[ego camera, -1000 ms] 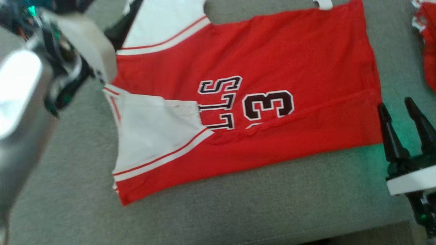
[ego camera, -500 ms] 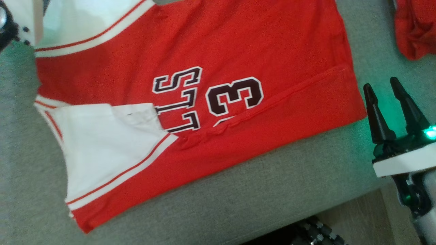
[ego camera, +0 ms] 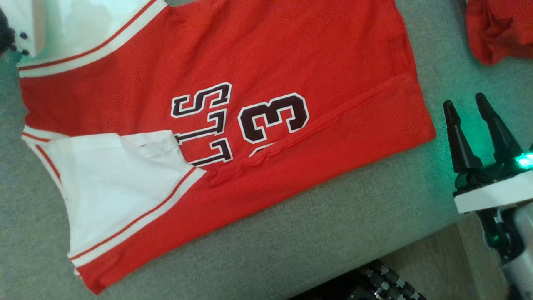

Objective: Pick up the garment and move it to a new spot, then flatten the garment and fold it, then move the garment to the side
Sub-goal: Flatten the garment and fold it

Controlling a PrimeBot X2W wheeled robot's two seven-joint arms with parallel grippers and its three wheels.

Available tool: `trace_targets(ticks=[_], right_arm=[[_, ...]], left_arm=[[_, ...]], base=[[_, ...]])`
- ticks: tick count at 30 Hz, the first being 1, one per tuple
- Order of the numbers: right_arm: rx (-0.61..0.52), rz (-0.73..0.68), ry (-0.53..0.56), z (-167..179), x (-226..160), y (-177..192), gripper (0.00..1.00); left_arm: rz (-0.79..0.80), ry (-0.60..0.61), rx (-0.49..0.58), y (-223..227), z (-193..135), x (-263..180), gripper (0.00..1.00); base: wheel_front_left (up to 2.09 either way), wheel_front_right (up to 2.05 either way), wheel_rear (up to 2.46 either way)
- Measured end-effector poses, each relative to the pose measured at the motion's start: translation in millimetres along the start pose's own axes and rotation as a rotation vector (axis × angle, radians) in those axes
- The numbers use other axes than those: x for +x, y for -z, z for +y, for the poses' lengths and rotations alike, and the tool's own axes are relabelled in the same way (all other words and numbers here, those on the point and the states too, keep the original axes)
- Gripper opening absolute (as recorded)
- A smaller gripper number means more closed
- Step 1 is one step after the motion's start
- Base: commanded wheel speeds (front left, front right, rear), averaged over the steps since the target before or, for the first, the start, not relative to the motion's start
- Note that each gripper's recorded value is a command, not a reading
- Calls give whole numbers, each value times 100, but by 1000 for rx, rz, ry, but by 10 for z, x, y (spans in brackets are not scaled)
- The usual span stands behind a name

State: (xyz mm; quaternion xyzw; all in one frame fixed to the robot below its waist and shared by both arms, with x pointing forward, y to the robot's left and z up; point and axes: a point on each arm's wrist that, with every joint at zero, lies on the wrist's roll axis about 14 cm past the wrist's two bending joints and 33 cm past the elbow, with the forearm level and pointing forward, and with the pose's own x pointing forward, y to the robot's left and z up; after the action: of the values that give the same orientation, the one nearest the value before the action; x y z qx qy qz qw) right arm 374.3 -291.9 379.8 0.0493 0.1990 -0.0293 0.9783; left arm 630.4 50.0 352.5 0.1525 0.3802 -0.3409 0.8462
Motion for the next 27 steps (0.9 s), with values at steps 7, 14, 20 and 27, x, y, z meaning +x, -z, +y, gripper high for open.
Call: trace_targets(ticks=[7, 14, 20, 27], right_arm=[[-5, -31, -5, -4, -38, -105, 100], [-28, -37, -36, -7, 2, -216, 100], [-71, -21, -97, 66, 249, -440, 100], [-124, 31, -152, 150, 698, -702, 100]], left_arm=[[-68, -28, 48, -121, 32, -161, 0], [-127, -50, 79, -188, 61, -341, 0], [-161, -67, 105, -239, 101, -473, 0], [-184, -68, 125, -243, 114, -513, 0]], base=[[0, 0, 0], [0, 0, 0], [0, 0, 0], [0, 0, 0]])
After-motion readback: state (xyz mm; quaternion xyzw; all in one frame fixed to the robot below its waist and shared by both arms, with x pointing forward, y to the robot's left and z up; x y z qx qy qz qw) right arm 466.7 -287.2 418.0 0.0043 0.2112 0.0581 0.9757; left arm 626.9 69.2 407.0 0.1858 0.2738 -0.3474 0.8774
